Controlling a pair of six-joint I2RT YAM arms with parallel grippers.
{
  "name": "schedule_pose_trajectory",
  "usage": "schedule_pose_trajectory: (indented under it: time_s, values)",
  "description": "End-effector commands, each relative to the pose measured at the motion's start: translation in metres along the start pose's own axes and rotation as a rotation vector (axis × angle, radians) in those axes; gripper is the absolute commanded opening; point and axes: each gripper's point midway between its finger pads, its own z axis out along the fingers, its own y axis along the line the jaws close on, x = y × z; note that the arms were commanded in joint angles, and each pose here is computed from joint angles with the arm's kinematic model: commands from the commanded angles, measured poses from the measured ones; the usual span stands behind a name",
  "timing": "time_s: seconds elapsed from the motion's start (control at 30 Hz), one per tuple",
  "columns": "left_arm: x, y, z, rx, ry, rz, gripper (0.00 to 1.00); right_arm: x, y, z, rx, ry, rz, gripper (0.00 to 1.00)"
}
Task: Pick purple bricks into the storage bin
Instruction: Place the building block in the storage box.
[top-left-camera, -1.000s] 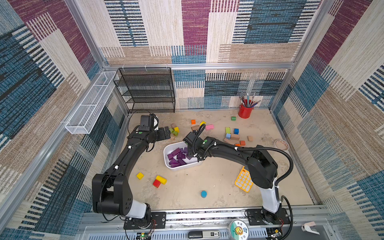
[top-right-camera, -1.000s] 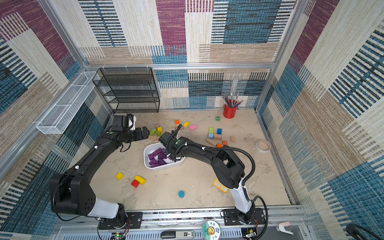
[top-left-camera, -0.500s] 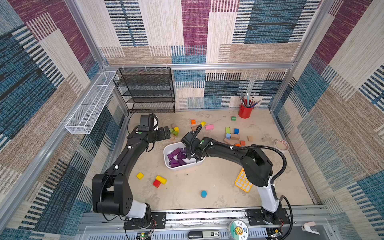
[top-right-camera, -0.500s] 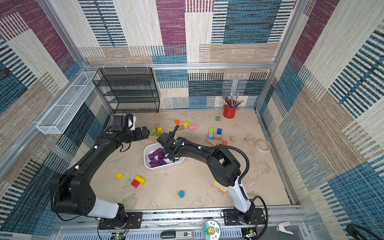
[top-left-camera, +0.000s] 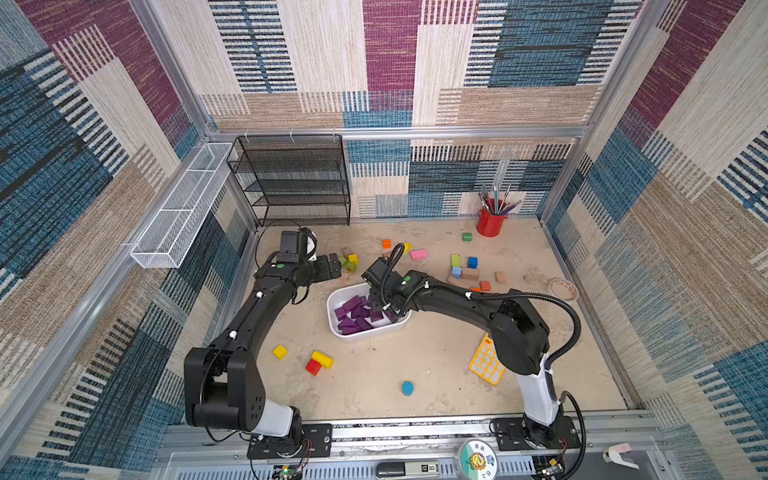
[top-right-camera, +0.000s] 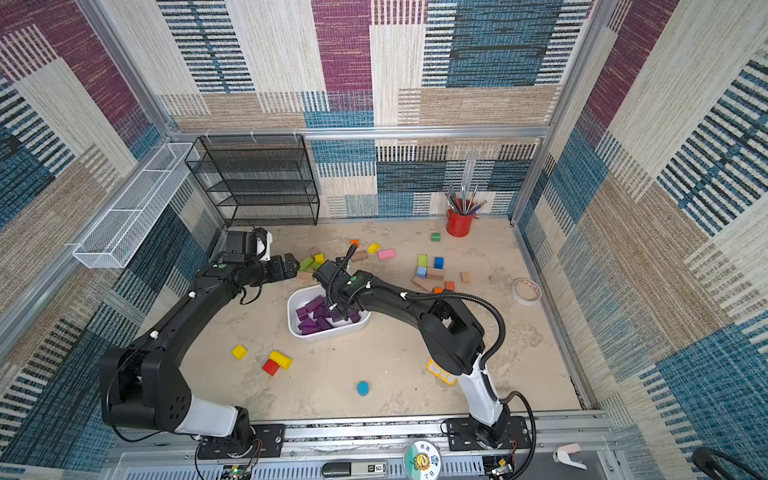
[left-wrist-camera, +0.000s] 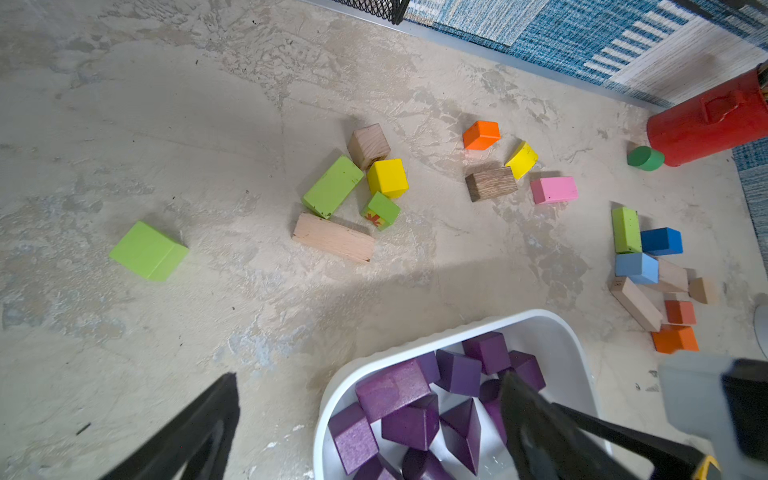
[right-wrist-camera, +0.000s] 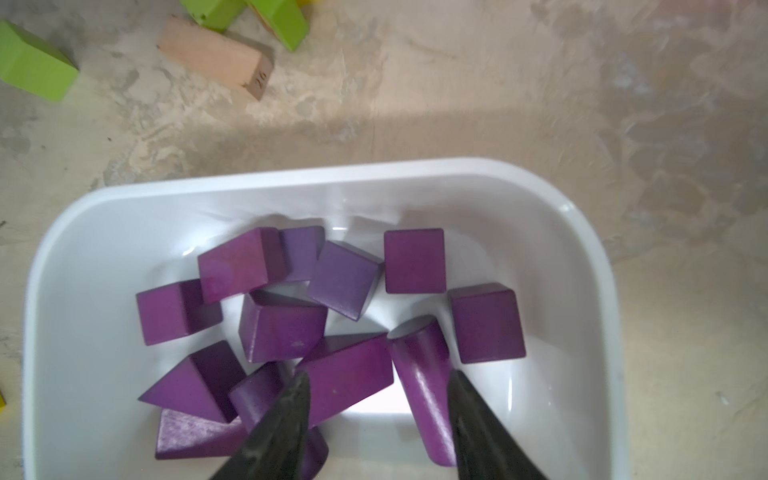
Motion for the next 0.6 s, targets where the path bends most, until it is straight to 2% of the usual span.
schedule_pose_trajectory:
  time_s: [0.0,0.33,0.57]
  values:
    - [-0.004,-0.001,0.000,0.006,-0.020,-0.002,0.99,-0.021,0.003,-0.013,-0.004,-0.080,-0.013,0.57]
    - [-0.004,0.002,-0.003,-0.009,-0.035,0.002,0.99,-0.031,0.008,-0.024,-0.055,-0.149,-0.113,0.66]
    - [-0.001,0.021,0.000,-0.113,-0.032,0.027,0.99,-0.037,0.003,-0.040,-0.076,-0.226,-0.213,0.84]
